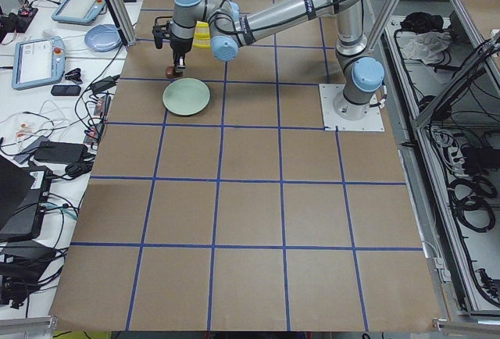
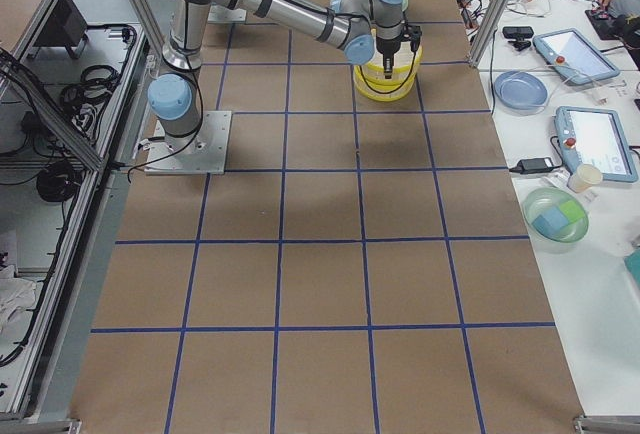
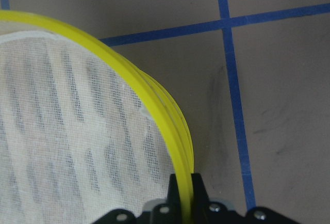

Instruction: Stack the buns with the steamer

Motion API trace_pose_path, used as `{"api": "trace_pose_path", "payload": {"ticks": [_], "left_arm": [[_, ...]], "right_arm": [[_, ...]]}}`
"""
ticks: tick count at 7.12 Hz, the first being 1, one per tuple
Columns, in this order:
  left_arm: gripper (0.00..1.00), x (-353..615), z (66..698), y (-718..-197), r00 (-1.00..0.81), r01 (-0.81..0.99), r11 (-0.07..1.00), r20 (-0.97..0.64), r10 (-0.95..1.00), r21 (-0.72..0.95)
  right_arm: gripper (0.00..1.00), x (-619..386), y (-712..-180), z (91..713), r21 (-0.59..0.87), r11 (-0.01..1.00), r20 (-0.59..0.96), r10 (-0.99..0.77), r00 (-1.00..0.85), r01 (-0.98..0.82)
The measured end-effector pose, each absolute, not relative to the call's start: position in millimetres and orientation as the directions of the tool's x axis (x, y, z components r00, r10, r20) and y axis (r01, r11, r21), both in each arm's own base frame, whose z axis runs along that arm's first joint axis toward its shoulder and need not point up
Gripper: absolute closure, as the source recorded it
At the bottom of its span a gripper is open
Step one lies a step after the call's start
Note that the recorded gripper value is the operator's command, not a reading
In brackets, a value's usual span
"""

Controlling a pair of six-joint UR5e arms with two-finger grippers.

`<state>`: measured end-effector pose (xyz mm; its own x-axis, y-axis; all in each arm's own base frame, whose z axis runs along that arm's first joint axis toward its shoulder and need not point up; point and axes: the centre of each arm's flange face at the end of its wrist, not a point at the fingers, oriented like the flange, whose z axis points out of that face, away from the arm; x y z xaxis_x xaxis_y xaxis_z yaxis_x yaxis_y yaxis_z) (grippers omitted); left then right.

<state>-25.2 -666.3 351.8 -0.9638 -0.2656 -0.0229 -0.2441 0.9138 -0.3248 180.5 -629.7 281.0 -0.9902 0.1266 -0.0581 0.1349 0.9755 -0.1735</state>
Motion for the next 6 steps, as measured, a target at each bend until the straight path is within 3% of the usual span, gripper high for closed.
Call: {"api": "trace_pose_path", "payload": {"ticks": [3, 5, 6], "left_arm": [[1.0, -24.9, 354.6, -665.6, -0.964, -0.244, 0.913, -0.019, -0.264, -0.328], [1.0, -25.1, 352.3, -666.8, -0.965, -0.244, 0.914, -0.015, -0.263, -0.326], [1.0, -25.1, 350.3, -667.4, -0.965, -0.243, 0.915, -0.015, -0.262, -0.323]], "right_arm": [[1.0, 177.0, -632.2, 277.5, -0.17, 0.976, -0.057, 0.131, -0.99, 0.139], [0.83, 176.8, -632.0, 277.2, -0.169, 0.975, -0.056, 0.134, -0.989, 0.142], [0.79, 176.9, -631.4, 276.8, -0.165, 0.975, -0.056, 0.138, -0.989, 0.146]]}}
